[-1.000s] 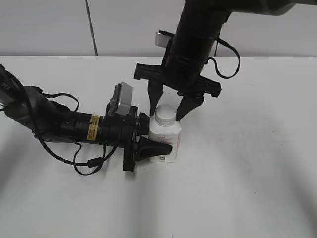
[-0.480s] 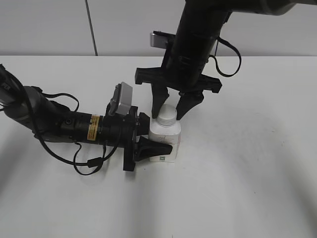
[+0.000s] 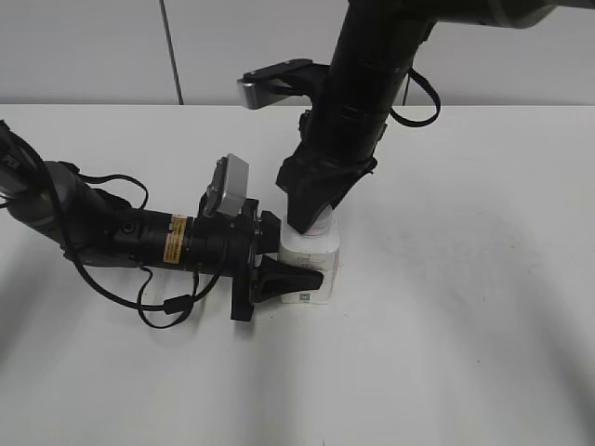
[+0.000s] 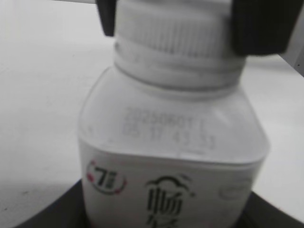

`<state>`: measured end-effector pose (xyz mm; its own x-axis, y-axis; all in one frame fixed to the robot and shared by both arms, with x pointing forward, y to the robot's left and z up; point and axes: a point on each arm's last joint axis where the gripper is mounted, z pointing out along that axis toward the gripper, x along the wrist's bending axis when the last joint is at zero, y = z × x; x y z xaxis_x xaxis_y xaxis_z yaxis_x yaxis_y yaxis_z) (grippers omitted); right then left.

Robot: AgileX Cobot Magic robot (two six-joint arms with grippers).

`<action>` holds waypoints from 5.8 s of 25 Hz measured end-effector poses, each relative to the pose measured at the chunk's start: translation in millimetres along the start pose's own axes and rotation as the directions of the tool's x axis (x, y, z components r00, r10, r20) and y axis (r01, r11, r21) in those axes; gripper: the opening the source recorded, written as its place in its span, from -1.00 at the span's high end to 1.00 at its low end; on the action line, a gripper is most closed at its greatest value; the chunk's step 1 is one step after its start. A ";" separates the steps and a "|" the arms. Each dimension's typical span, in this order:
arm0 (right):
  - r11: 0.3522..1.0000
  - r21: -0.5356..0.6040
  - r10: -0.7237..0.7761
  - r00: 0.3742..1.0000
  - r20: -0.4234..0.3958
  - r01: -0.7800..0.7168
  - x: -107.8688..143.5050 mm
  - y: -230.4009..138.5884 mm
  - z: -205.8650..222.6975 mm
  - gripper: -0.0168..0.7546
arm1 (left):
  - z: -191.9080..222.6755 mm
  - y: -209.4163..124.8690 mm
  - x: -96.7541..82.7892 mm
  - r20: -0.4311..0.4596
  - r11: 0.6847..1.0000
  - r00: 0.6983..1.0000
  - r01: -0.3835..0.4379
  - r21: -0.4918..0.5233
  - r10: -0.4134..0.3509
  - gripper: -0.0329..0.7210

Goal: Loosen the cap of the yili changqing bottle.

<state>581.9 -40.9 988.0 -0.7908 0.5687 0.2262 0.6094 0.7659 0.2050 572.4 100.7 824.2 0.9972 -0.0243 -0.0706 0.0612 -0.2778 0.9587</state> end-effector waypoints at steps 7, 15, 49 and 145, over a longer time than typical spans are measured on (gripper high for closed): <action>0.940 0.011 -0.342 0.940 -0.009 0.342 0.6 -0.9 -0.8 -0.07 | 0.0 -0.2 -0.3 0.003 1.000 1.000 -0.006 0.002 0.006 -0.08; 0.776 0.010 -0.631 0.776 -0.018 0.631 1.0 -1.1 -1.6 -0.06 | 0.0 -0.7 -1.5 0.018 1.000 1.000 -0.012 0.009 0.012 -0.07; 0.915 -0.039 -0.396 0.913 0.095 0.401 6.9 8.7 -44.3 -0.04 | 0.0 -0.9 -3.5 0.040 1.000 0.999 -0.019 0.011 0.018 -0.06; 0.693 -0.215 0.720 0.675 0.164 -0.688 -150.7 -183.3 18.5 -0.46 | 0.0 1.1 0.5 -0.004 1.000 1.000 0.002 -0.010 -0.002 -0.67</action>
<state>588.4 -261.5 898.7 -0.1041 0.9840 0.1443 0.9785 0.0753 0.1918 573.0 100.4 825.1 0.9973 -0.0204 -0.0712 0.0631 -0.2680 0.9613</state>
